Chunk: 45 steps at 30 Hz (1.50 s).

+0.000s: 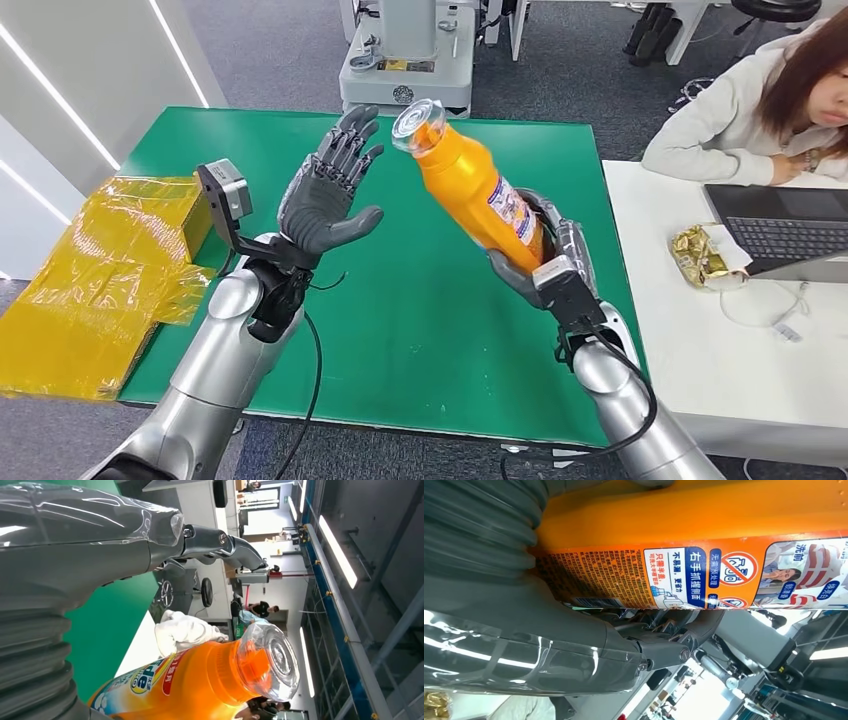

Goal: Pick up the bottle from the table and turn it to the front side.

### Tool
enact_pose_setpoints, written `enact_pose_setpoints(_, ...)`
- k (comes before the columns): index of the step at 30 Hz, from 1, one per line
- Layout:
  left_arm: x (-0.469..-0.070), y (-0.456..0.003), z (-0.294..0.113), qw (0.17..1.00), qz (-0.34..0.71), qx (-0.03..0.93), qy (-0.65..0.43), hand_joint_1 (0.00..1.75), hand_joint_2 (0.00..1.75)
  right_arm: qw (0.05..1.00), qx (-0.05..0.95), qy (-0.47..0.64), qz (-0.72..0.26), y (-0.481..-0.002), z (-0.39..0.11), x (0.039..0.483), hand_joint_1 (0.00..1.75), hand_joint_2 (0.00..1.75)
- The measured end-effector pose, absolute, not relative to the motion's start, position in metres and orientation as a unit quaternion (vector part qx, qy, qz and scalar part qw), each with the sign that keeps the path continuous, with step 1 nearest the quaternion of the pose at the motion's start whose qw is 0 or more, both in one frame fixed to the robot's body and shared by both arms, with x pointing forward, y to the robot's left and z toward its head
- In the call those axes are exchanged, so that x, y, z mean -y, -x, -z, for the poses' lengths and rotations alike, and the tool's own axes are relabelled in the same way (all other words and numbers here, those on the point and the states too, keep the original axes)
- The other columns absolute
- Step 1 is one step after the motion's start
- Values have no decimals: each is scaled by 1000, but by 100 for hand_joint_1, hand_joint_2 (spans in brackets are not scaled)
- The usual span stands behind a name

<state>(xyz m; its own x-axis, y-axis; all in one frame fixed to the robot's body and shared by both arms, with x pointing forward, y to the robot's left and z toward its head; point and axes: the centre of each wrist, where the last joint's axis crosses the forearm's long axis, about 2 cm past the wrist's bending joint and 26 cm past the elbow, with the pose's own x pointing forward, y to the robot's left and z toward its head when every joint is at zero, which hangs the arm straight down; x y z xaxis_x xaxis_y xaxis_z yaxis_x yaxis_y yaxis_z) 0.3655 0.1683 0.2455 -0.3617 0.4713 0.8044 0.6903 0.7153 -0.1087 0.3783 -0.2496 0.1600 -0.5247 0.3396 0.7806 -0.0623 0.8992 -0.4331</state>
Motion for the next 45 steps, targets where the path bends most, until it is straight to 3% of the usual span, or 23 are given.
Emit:
enact_pose_setpoints(21, -180, -370, -237, 453, 116, 823, 323, 0, 175, 468, 847, 84, -235, -376, -162, 233, 175, 175)
enact_pose_setpoints(45, -151, -365, -250, 457, 80, 755, 463, 0, 175, 500, 823, 87, -255, -381, -151, 214, 175, 175)
